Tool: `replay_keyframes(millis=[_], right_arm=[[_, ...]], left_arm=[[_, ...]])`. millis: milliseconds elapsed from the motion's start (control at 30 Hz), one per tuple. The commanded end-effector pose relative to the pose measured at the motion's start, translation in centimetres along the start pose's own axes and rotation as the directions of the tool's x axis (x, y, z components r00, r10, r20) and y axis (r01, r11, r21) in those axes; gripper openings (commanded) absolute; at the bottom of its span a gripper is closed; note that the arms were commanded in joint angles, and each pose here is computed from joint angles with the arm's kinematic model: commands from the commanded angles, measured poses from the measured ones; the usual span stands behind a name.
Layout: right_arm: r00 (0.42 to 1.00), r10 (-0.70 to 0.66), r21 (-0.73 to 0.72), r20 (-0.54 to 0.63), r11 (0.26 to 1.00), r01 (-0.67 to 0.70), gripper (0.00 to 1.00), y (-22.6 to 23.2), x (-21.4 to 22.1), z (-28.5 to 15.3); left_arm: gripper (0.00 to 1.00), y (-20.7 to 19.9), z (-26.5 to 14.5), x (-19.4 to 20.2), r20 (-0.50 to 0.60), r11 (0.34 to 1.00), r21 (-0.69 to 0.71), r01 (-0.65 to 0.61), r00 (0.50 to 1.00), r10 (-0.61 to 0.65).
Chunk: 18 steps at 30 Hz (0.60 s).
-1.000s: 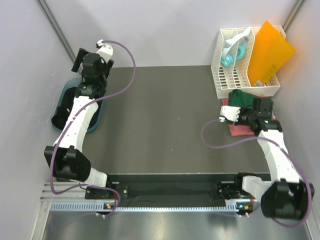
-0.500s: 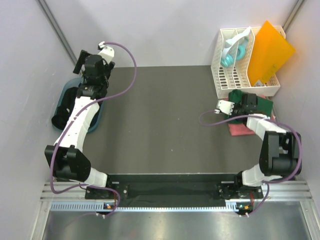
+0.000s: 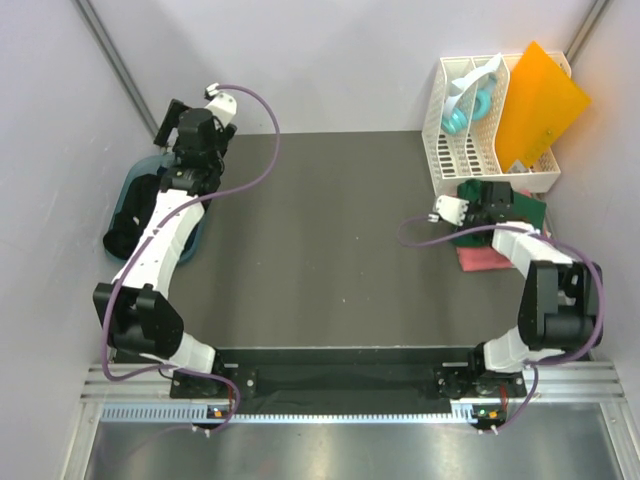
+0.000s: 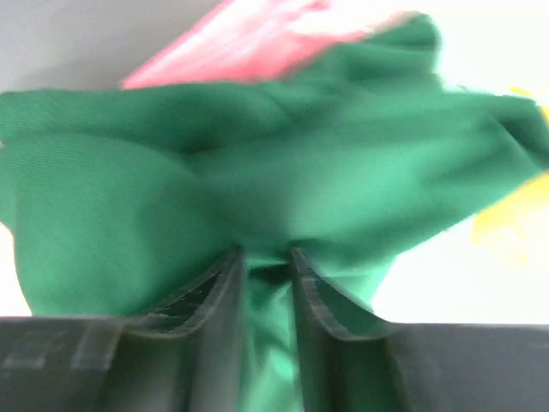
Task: Fold and stack the t-shirts
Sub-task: Put the neatly folded tshirt into the corner of the board with the right arm
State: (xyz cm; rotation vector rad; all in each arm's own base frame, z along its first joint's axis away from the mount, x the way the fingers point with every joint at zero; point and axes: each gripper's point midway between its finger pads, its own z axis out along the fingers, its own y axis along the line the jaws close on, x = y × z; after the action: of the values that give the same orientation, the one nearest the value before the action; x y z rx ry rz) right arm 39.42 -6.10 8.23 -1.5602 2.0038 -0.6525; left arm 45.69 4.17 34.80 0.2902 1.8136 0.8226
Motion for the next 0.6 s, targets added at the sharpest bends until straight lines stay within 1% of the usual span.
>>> replay_keyframes(millis=[0,33,67,133,167,233,267,333,367,400,467,500,567], right_arm=[[0.997,0.052,0.149,0.063,0.987,-0.061,0.37,-5.7,-1.6,-5.9],[0.996,0.055,0.192,0.069,0.979,-0.067,0.41,-6.7,-1.5,-7.5],[0.996,0.055,0.187,0.064,0.980,-0.066,0.49,-6.5,-1.3,-8.2],[0.996,0.050,0.202,0.071,0.977,-0.063,0.56,-6.7,-1.1,-10.1],[0.997,0.047,0.148,0.060,0.987,-0.056,0.61,-5.3,-0.8,-10.4],[0.995,0.034,0.126,0.095,0.991,-0.046,0.66,-4.1,-1.1,-11.9],[0.995,0.031,0.078,0.098,0.996,-0.039,0.69,-2.5,-1.0,-12.2],[0.995,0.033,0.043,0.095,0.998,-0.038,0.70,-0.4,-0.5,-12.7],[0.993,0.049,0.001,0.103,0.999,-0.050,0.70,1.1,-0.3,-12.9],[0.990,0.098,-0.031,0.098,0.995,-0.095,0.69,2.5,0.3,-12.7],[0.978,0.165,-0.022,0.126,0.986,-0.163,0.67,3.4,0.3,-13.5],[0.965,0.229,-0.037,0.127,0.973,-0.226,0.67,4.6,0.6,-13.3],[0.942,0.298,0.026,0.156,0.952,-0.305,0.70,4.4,1.2,-14.1]], left_arm=[[0.98,0.9,-0.2,-2.3,0.048,1.000,-0.027,0.014,0.999,-0.013],[0.98,0.7,-0.2,-2.5,0.050,1.000,-0.022,0.011,0.999,-0.010],[0.98,0.7,-0.1,-2.6,0.052,1.000,-0.021,0.010,0.999,-0.009],[0.98,0.5,-0.1,-2.8,0.058,1.000,-0.015,0.003,0.998,-0.002],[0.98,0.4,-0.1,-2.8,0.060,1.000,-0.013,-0.002,0.998,0.002],[0.98,0.3,0.0,-3.1,0.069,1.000,-0.010,-0.007,0.998,0.007],[0.98,0.2,0.1,-3.2,0.070,1.000,-0.008,-0.008,0.997,0.009],[0.98,0.1,0.1,-3.6,0.078,1.000,-0.005,-0.013,0.997,0.013],[0.98,0.1,0.1,-3.8,0.082,1.000,-0.004,-0.013,0.997,0.013],[0.98,0.1,0.1,-4.0,0.086,1.000,-0.002,-0.019,0.996,0.019],[0.98,0.1,0.0,-4.2,0.093,1.000,0.000,-0.022,0.995,0.021],[0.98,-0.1,-0.2,-4.4,0.098,1.000,0.008,-0.022,0.995,0.021],[0.98,-0.7,-0.4,-4.3,0.100,0.999,0.025,-0.042,0.994,0.039]])
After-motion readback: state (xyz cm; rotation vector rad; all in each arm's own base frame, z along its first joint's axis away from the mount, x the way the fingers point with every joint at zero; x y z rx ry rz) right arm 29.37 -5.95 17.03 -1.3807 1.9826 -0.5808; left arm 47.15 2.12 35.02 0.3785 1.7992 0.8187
